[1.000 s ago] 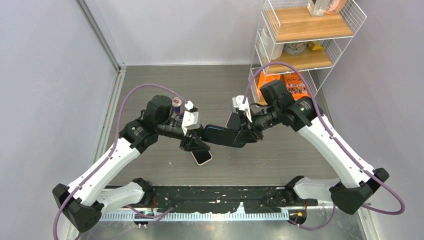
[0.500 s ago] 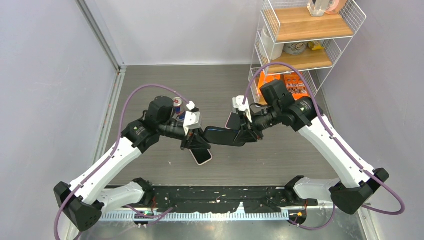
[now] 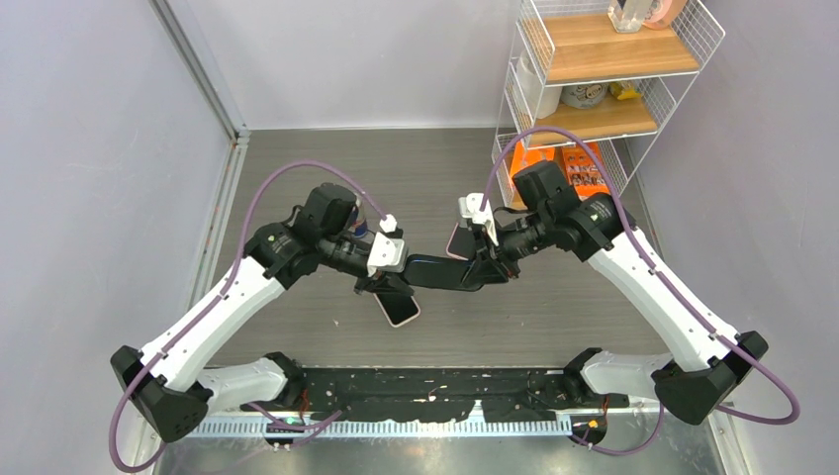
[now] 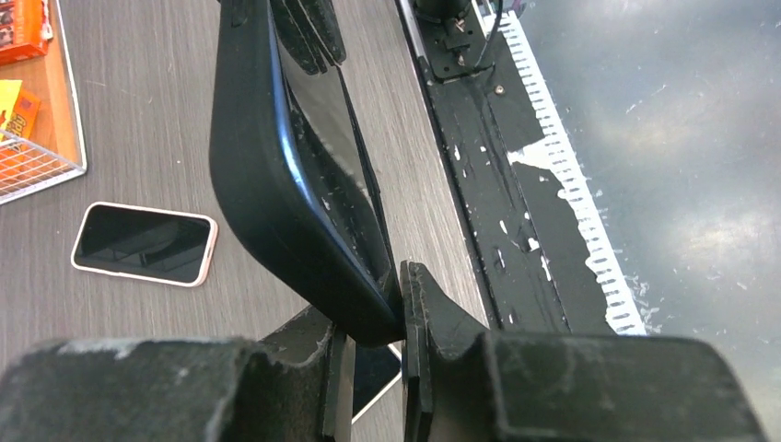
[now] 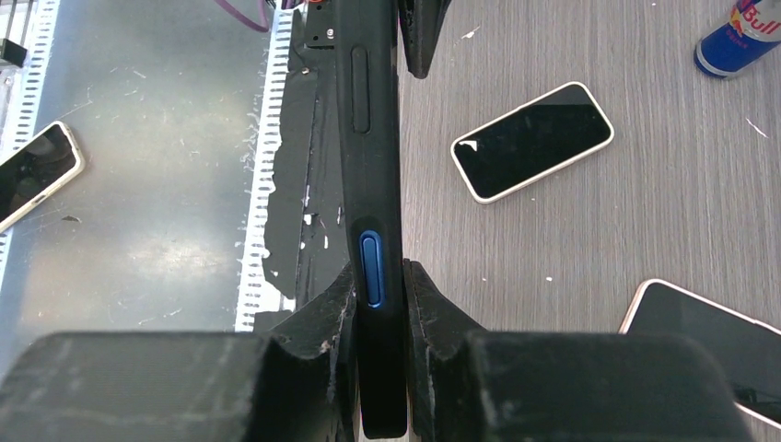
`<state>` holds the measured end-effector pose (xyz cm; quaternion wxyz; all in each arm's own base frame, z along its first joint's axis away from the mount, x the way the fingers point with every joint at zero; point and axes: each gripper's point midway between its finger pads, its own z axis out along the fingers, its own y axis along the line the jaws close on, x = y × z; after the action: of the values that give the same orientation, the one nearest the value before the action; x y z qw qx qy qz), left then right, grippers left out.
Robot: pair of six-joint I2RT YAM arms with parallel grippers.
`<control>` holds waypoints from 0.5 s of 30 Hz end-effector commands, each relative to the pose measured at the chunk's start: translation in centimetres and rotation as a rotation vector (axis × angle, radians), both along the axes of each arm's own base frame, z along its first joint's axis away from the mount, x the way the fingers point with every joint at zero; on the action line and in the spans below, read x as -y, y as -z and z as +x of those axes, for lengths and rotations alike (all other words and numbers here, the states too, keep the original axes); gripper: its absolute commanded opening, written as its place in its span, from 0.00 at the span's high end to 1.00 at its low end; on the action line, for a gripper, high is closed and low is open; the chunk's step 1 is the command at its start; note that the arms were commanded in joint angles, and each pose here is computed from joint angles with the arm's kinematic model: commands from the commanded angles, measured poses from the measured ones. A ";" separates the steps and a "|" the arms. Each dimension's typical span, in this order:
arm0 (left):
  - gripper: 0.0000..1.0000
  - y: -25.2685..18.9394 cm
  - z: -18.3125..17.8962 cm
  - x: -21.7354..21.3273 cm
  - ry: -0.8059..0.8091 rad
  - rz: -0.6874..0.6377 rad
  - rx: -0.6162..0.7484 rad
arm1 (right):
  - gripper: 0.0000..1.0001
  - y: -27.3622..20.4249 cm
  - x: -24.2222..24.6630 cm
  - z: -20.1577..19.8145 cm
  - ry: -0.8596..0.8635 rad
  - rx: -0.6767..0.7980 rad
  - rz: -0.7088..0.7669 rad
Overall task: Take the phone out of the phone case
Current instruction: Remove the phone case from the phone.
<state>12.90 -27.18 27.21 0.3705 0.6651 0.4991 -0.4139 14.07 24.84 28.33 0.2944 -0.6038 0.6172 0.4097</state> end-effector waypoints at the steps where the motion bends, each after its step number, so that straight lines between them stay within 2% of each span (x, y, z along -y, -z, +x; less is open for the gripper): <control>1: 1.00 -2.1 0.5 0.7 0.126 -0.048 0.261 | 0.95 -1.0 -1.0 -1.3 -0.052 -0.079 0.079; 7: 1.00 -2.6 0.4 0.9 0.190 -0.040 0.335 | 0.95 -0.8 -1.1 -1.7 -0.069 -0.107 0.086; 15: 1.00 -3.0 0.4 1.4 0.214 -0.042 0.370 | 0.95 -0.8 -1.3 -1.8 -0.080 -0.128 0.092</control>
<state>12.06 -26.49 26.93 0.3454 0.7378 0.4424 -0.3751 13.52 25.23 27.91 0.2892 -0.6086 0.6002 0.4309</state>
